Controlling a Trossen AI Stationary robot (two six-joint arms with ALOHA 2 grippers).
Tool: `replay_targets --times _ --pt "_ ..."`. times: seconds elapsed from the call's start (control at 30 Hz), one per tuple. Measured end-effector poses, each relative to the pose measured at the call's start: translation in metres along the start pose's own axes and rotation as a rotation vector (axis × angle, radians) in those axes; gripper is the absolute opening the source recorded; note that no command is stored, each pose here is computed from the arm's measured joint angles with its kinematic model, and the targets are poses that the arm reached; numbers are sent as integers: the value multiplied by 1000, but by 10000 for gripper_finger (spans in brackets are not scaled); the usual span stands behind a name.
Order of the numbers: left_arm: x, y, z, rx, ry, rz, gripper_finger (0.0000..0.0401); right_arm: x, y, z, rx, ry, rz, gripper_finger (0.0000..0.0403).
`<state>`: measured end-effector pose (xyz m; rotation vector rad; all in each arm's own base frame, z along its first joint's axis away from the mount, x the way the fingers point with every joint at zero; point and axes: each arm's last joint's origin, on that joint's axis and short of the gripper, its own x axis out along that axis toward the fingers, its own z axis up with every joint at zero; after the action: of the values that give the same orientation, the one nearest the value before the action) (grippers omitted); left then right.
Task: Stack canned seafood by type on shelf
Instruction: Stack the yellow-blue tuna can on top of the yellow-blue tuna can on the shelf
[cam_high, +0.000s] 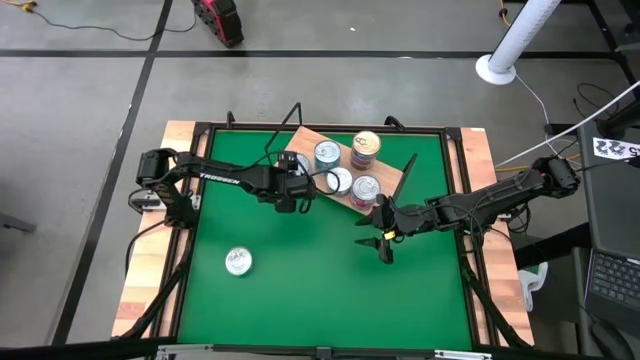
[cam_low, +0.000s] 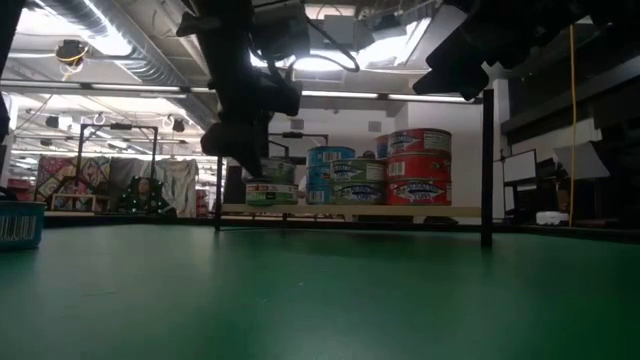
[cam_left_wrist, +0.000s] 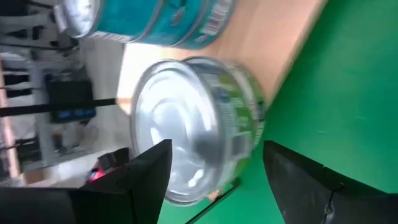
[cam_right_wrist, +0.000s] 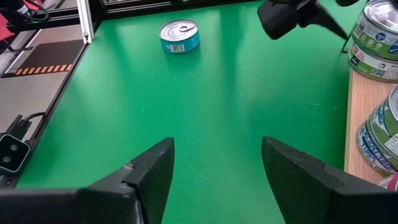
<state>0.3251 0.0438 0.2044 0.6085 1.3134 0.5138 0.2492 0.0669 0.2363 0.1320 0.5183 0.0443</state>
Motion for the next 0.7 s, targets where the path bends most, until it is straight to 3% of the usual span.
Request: replay_targets --times 0.7 --pt "3 8 3 -78 -40 5 249 0 0 0 1 0 -2 241"
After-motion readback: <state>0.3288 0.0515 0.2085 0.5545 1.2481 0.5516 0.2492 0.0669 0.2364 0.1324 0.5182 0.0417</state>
